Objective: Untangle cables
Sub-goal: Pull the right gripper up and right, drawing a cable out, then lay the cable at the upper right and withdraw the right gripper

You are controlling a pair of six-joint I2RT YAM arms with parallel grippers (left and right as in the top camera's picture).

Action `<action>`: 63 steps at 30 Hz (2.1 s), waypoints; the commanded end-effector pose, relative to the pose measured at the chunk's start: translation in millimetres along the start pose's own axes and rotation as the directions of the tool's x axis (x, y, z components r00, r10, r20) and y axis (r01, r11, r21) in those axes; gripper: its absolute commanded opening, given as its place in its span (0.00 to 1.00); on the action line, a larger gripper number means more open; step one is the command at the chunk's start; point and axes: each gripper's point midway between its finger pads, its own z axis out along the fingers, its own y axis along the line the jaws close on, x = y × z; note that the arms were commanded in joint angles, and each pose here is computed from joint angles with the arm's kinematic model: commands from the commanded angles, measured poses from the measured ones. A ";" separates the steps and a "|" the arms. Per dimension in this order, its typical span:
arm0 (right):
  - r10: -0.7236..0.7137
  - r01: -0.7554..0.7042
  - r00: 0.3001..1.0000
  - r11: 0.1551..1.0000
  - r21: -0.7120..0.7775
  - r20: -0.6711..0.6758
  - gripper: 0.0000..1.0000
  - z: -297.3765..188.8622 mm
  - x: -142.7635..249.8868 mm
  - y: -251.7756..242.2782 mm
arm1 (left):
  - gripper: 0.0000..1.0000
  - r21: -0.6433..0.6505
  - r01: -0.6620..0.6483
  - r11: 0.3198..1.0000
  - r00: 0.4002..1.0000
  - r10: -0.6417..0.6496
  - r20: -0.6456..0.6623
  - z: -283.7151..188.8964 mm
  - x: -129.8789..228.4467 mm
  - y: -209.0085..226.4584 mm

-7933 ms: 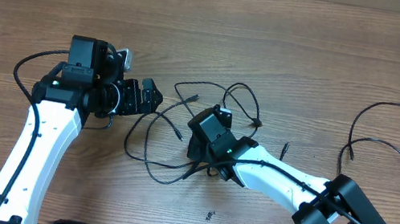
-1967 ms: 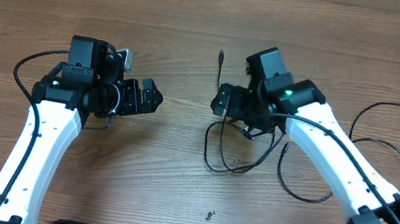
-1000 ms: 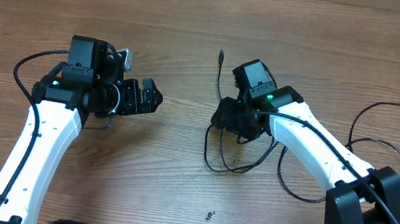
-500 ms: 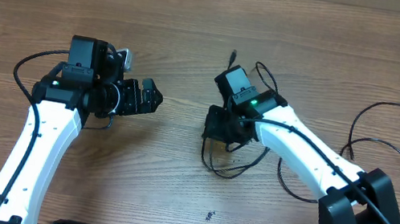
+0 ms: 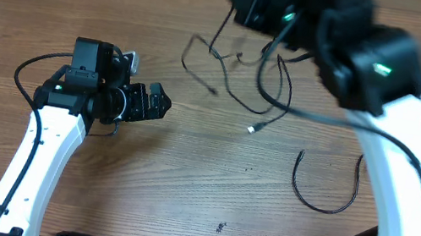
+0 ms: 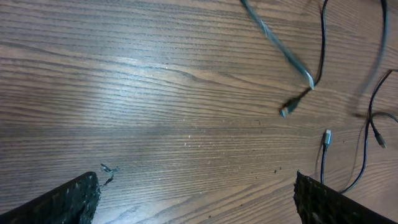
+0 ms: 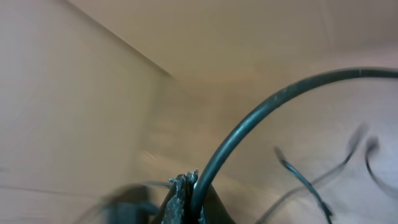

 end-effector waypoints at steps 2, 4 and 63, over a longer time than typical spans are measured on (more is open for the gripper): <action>-0.045 0.076 0.974 0.988 -0.134 0.224 0.04 -70.1 -48.8 56.7 | 1.00 -0.002 -0.018 1.000 1.000 0.018 0.004 -0.4 -2.0 0.1; -0.043 0.098 0.950 0.982 -0.164 0.310 0.04 -92.5 -65.2 71.2 | 1.00 -0.002 -0.019 1.000 1.000 0.019 0.004 -0.4 -2.0 0.1; 0.149 -0.372 0.883 0.801 0.469 0.446 0.04 -65.6 -162.9 -320.6 | 1.00 -0.002 -0.019 1.000 1.000 0.019 0.004 -0.4 -2.0 0.1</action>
